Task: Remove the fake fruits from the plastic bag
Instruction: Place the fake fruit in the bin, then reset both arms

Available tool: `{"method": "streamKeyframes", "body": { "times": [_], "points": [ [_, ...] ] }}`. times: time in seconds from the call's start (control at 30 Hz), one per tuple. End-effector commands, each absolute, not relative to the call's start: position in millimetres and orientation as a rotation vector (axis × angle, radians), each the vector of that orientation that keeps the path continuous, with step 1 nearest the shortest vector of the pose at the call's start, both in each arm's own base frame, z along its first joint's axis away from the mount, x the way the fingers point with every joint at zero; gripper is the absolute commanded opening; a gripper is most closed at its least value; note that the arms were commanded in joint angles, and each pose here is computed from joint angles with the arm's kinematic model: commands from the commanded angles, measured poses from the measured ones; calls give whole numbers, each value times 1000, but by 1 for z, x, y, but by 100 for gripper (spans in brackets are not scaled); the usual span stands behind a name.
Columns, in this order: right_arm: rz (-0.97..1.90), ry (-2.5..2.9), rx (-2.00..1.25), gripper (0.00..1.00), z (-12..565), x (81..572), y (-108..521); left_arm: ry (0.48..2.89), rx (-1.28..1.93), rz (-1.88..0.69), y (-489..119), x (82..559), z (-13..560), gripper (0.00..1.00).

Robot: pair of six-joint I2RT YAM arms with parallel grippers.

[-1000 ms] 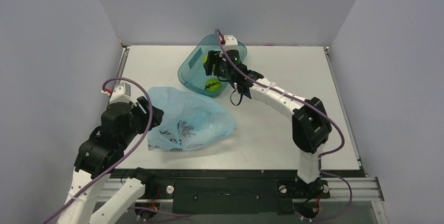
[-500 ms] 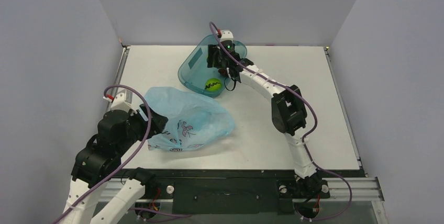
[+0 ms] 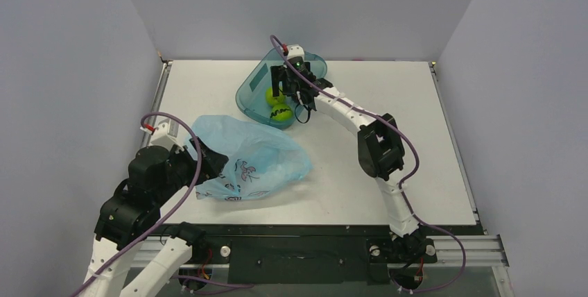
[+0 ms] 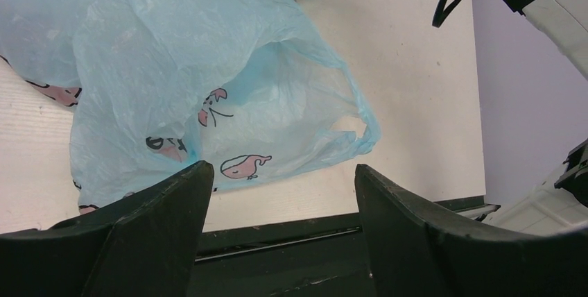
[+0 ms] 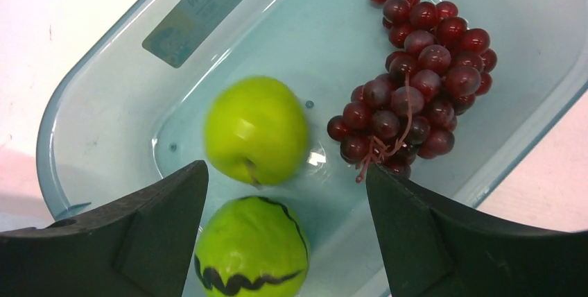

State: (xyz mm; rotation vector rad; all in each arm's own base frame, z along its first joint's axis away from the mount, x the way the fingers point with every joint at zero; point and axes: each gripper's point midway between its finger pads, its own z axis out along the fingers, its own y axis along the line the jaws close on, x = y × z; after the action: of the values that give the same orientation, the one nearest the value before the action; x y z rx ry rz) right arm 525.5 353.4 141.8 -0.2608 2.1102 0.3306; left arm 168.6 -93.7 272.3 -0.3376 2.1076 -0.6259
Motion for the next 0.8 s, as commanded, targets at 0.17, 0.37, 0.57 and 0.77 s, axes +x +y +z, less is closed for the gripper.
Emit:
{"method": "streamKeyframes", "body": {
  "times": [0.17,0.37,0.57,0.77],
  "points": [
    [295,1991,-237,80,242,502,338,2006,-274,-716,-102,168,300,74],
    [314,1960,-216,78,284,444,309,1898,-208,-734,-98,158,333,75],
    [327,1899,-172,79,318,367,252,1649,-195,-782,-86,145,384,79],
    [303,1802,-96,85,344,298,175,1475,-190,-809,-75,129,426,83]
  ]
}}
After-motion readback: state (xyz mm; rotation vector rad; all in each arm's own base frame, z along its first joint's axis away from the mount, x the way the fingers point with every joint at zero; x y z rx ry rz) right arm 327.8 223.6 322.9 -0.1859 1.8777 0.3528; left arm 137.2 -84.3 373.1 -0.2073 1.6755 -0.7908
